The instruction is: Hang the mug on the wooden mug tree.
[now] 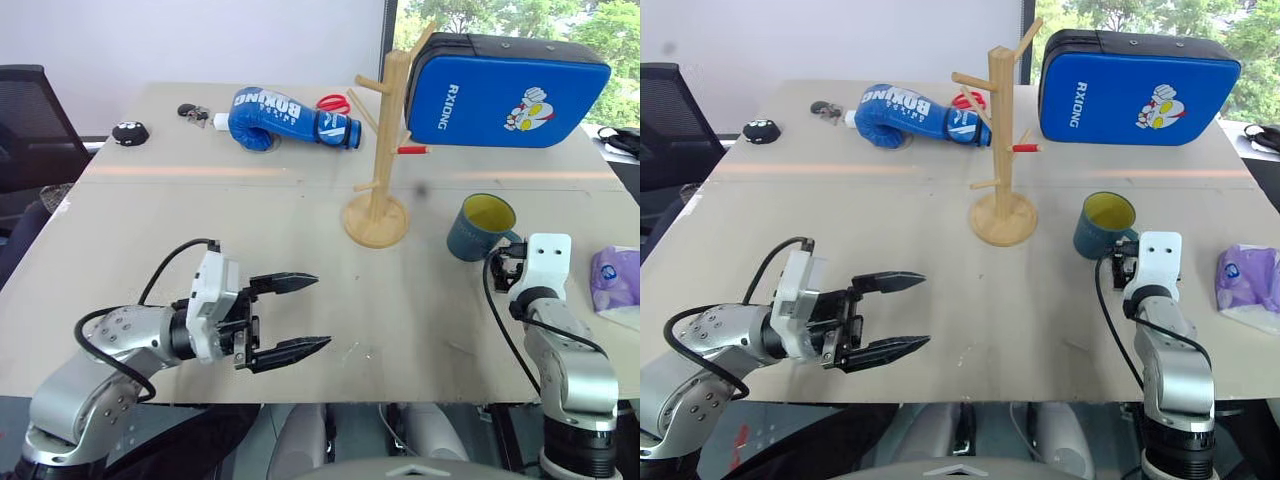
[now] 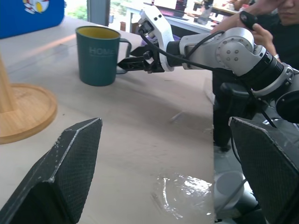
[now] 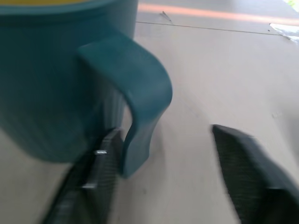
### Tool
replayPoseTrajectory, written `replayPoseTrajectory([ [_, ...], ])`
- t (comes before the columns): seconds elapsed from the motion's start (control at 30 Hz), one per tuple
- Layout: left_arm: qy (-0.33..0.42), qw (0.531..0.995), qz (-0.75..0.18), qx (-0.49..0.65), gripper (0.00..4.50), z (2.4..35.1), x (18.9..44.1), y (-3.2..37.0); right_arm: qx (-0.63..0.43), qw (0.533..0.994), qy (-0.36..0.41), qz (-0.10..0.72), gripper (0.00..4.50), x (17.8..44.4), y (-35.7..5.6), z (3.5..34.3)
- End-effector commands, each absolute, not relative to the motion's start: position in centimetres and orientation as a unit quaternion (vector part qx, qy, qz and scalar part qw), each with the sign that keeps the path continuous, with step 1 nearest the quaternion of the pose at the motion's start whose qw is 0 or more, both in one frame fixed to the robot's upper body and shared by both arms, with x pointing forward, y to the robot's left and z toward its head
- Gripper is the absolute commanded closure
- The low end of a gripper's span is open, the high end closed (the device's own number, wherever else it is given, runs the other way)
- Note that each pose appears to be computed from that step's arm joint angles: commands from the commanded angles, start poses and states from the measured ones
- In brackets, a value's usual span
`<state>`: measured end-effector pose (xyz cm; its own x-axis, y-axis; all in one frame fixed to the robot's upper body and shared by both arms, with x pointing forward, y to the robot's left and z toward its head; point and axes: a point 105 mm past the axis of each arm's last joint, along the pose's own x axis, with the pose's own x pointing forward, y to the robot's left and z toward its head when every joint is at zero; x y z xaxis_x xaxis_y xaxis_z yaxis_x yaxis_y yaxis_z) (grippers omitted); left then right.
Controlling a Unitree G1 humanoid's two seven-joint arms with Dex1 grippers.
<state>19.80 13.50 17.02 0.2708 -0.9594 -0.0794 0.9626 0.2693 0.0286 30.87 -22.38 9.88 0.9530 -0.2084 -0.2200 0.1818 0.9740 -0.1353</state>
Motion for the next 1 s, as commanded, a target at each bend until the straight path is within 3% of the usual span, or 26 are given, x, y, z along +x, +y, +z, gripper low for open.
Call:
replayPoseTrajectory([
  [0.03, -0.002, 0.796, -0.603, 0.053, 0.0, 18.1, 19.5, 13.4, -0.07, 0.987, 0.084, -0.12, 3.54, 31.2, -23.7, 11.4],
  [0.1, -0.002, 0.797, -0.601, 0.053, 0.0, 18.0, 19.5, 13.4, -0.073, 0.988, 0.079, -0.113, 4.45, 31.6, -23.7, 11.6],
  [0.13, -0.002, 0.799, -0.599, 0.052, 0.0, 18.0, 19.6, 13.4, -0.075, 0.988, 0.077, -0.108, 4.48, 31.7, -23.7, 11.6],
  [0.3, -0.012, 0.818, -0.573, 0.047, 0.0, 17.7, 20.2, 14.3, -0.068, 0.996, 0.047, -0.016, 4.48, 32.1, -22.7, 13.0],
  [0.43, -0.066, 0.841, -0.537, 0.028, 0.0, 17.9, 20.7, 15.5, -0.089, 0.984, -0.006, 0.152, 4.48, 31.4, -19.6, 16.7],
  [0.6, -0.061, 0.842, -0.536, -0.014, 0.0, 17.9, 20.2, 17.4, -0.153, 0.941, -0.017, 0.3, 4.48, 31.2, -16.2, 21.3],
  [0.83, -0.059, 0.844, -0.533, -0.019, 0.0, 18.4, 20.0, 18.2, -0.216, 0.897, -0.002, 0.387, 4.48, 33.1, -14.2, 25.1],
  [1.0, -0.064, 0.843, -0.533, -0.019, 0.0, 19.1, 19.6, 16.8, -0.237, 0.878, 0.008, 0.415, 4.48, 34.7, -12.9, 25.8],
])
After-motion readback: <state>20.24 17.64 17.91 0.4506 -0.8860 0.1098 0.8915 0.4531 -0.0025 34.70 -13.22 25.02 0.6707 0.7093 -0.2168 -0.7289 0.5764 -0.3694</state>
